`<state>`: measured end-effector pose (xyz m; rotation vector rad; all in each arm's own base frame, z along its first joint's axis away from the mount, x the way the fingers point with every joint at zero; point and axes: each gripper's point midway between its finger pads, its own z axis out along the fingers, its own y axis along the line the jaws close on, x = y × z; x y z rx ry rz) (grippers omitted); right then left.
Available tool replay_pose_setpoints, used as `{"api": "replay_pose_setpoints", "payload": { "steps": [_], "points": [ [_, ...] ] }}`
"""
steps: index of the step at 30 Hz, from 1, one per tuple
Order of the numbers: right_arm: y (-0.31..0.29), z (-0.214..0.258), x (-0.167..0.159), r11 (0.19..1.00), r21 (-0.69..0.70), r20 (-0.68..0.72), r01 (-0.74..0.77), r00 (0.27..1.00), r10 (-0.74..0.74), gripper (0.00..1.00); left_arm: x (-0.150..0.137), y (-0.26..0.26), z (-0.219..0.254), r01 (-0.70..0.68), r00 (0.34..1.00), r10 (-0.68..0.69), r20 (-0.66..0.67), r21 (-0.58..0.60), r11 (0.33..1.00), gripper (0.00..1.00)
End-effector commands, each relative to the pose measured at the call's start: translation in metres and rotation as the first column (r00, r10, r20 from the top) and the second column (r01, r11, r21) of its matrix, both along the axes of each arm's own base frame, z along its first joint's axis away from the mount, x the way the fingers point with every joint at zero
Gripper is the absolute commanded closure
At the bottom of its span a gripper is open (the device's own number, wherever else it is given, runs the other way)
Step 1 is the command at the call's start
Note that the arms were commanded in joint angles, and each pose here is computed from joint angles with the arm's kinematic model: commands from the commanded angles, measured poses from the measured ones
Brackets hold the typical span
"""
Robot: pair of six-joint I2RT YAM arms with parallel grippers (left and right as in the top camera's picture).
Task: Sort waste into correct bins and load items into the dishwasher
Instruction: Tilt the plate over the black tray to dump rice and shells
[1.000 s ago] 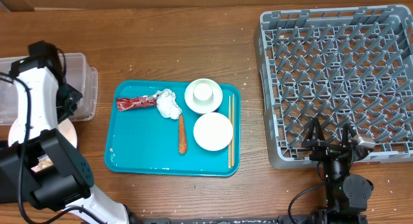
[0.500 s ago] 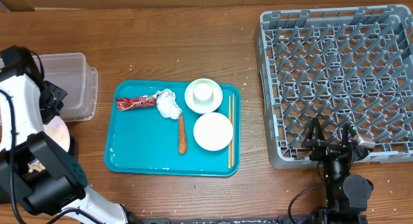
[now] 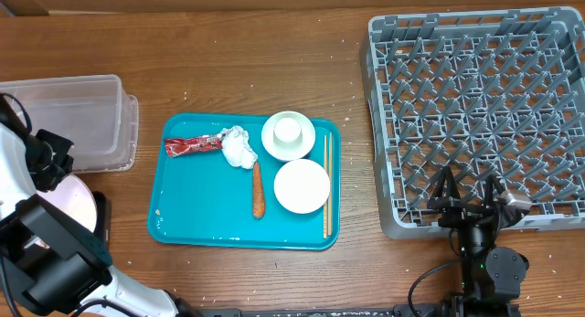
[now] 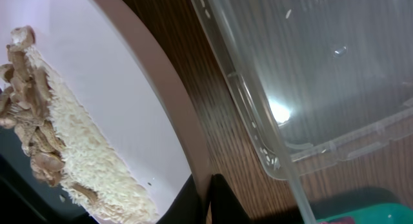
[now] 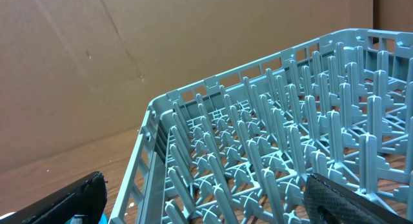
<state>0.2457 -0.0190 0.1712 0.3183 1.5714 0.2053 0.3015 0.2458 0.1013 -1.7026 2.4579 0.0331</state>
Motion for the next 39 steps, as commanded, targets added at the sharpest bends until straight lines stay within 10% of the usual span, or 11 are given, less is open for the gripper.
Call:
{"api": "replay_pose_setpoints", "payload": {
  "steps": [1, 27, 33, 39],
  "points": [
    [-0.0031, -0.0014, -0.0002, 1.000, -0.008, 0.005, 0.015, 1.000, -0.015, 0.00, 0.0020, 0.0060, 0.0179, 0.015, 0.999, -0.016, 0.051, 0.017, 1.000, 0.93],
    [-0.0031, -0.0014, -0.0002, 1.000, -0.008, 0.005, 0.015, 1.000, -0.015, 0.00, 0.0014, 0.0048, 0.0177, 0.018, 0.998, -0.018, 0.055, 0.006, 1.000, 0.79],
    [-0.0031, -0.0014, -0.0002, 1.000, -0.008, 0.005, 0.015, 1.000, -0.015, 0.00, -0.0018, 0.0019, 0.0169, 0.021, 0.999, -0.021, 0.040, -0.005, 1.000, 0.36],
    [-0.0031, -0.0014, -0.0002, 1.000, -0.008, 0.005, 0.015, 1.000, -0.015, 0.00, -0.0032, 0.0011, 0.0155, 0.020, 0.999, -0.020, 0.033, -0.008, 1.000, 0.37]
  ]
}}
